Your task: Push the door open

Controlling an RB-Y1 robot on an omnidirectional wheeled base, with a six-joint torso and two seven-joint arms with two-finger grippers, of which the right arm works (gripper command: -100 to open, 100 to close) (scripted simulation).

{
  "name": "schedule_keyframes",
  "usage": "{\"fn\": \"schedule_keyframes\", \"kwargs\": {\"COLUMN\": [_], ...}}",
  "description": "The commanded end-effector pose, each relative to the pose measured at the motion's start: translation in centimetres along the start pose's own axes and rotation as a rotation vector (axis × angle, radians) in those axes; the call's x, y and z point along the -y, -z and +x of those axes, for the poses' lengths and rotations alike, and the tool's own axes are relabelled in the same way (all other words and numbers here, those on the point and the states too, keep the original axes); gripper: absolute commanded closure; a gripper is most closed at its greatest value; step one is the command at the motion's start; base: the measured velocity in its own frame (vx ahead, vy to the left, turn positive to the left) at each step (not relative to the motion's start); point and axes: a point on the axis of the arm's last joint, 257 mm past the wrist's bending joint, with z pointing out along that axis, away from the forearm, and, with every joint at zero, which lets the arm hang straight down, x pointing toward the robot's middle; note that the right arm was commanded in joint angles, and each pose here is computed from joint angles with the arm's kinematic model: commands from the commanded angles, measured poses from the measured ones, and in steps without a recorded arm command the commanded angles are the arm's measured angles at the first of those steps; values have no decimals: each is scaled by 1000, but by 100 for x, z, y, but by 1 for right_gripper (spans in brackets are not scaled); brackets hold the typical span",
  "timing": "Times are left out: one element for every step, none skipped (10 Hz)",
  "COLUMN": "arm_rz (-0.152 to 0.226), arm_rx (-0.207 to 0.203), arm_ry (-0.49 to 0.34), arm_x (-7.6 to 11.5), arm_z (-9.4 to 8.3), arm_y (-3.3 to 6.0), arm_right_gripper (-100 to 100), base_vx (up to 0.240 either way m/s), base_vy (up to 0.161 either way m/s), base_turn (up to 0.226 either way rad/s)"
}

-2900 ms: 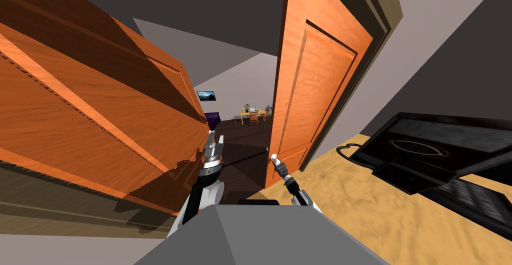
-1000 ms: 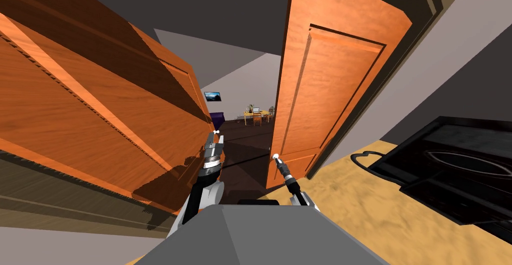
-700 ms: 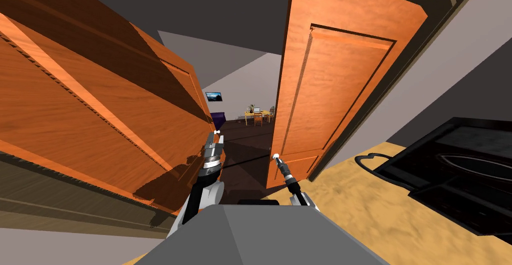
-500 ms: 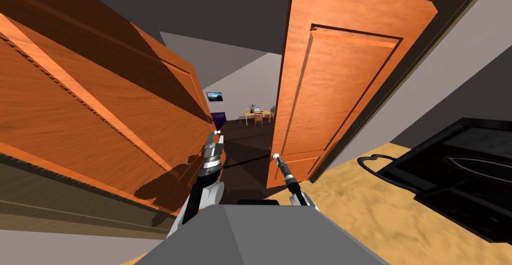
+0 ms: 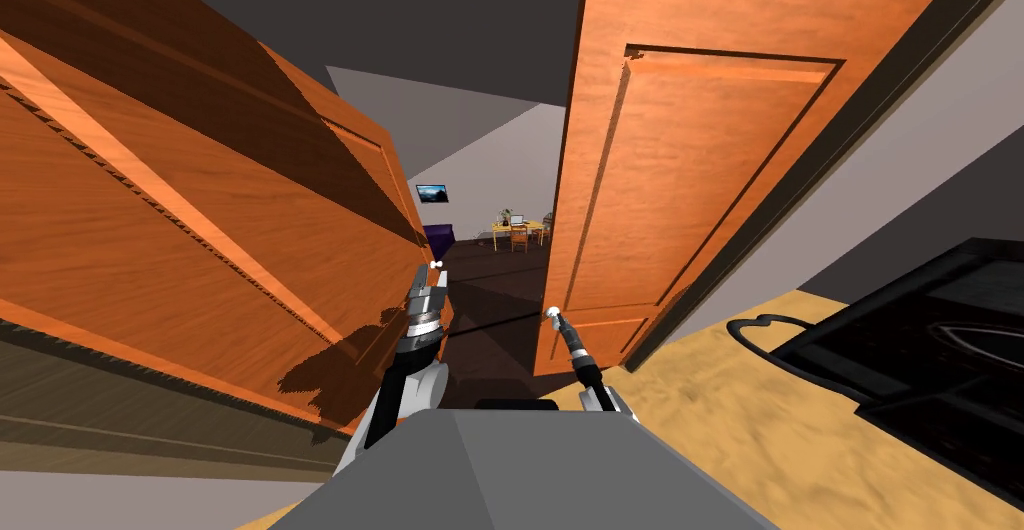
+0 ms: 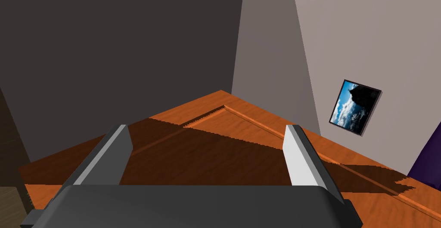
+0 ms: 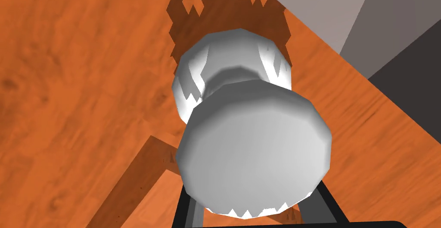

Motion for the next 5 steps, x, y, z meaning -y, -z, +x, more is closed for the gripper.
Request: {"fn": "schedule_keyframes", "kwargs": {"arm_rz": [0, 7, 7, 14, 9], "arm_rx": [27, 46, 46, 65, 32], "arm_ry": [-70, -115, -130, -185, -84], "arm_x": [-9, 11, 11, 31, 31], "arm_z": [-74, -116, -116, -158, -99], "arm_y": [-25, -23, -23, -20, 10], "arm_right_gripper": [100, 100, 100, 100, -100], "base_vx": [39, 55, 53, 48, 14], "base_vy": [-2, -7, -9, 4, 15], "base_turn": [51, 76, 21, 83, -189]}}
